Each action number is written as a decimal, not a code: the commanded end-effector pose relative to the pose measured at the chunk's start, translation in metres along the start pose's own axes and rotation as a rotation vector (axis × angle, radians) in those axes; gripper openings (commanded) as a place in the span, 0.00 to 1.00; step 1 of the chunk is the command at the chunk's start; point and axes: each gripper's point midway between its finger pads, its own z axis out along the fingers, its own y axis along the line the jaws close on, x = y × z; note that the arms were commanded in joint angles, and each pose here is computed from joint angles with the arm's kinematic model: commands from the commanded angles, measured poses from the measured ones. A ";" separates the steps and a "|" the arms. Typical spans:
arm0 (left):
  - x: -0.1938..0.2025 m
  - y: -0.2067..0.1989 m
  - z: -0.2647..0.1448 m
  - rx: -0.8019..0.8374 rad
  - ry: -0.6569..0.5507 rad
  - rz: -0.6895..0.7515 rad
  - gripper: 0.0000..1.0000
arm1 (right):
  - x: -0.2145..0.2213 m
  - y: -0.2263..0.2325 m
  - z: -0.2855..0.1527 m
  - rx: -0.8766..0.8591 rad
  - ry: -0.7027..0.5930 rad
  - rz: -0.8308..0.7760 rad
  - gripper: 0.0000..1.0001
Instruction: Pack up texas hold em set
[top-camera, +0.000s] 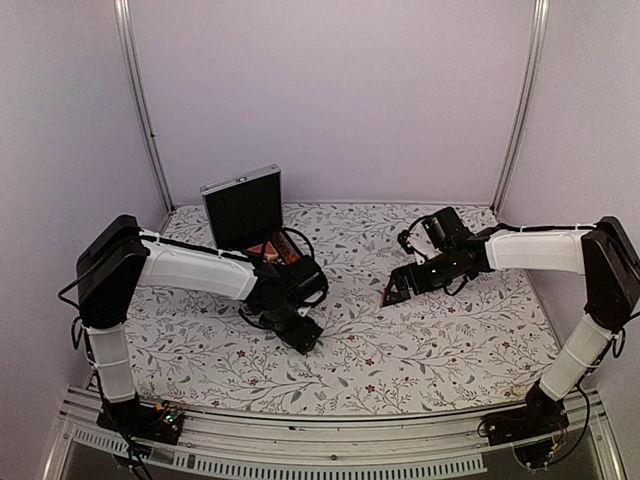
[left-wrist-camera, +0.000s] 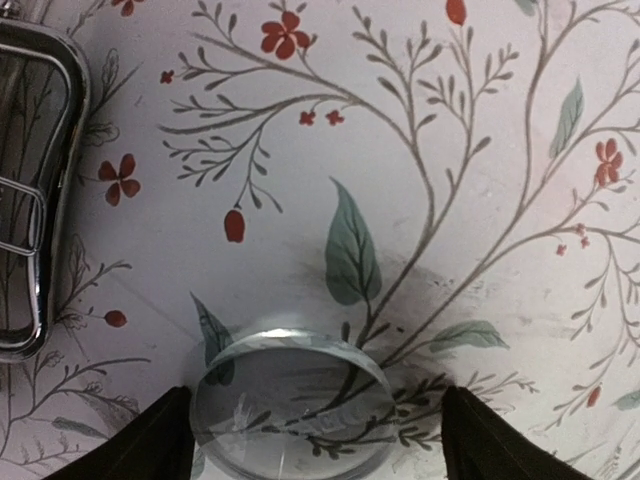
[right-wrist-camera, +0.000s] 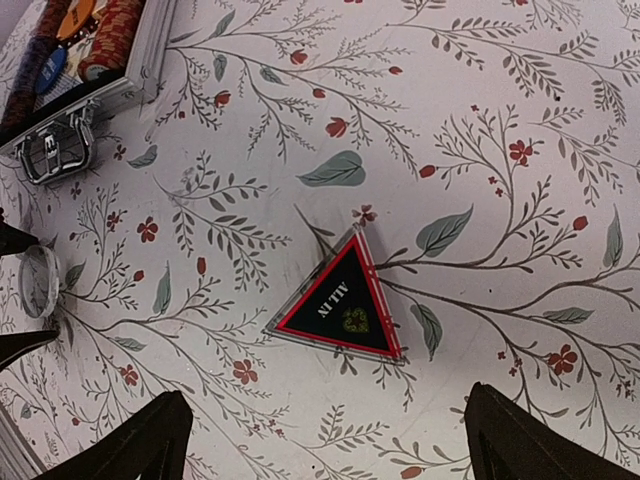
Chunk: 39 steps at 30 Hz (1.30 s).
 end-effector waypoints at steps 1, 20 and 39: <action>0.037 -0.003 0.021 0.013 0.140 0.010 0.82 | -0.005 0.003 -0.001 -0.021 -0.021 0.005 0.99; -0.013 0.002 -0.014 0.010 0.010 0.015 0.56 | -0.005 0.002 -0.002 -0.015 -0.020 0.004 0.99; -0.074 0.081 -0.080 -0.055 -0.218 -0.139 0.54 | -0.006 0.001 -0.005 -0.006 -0.025 0.002 0.99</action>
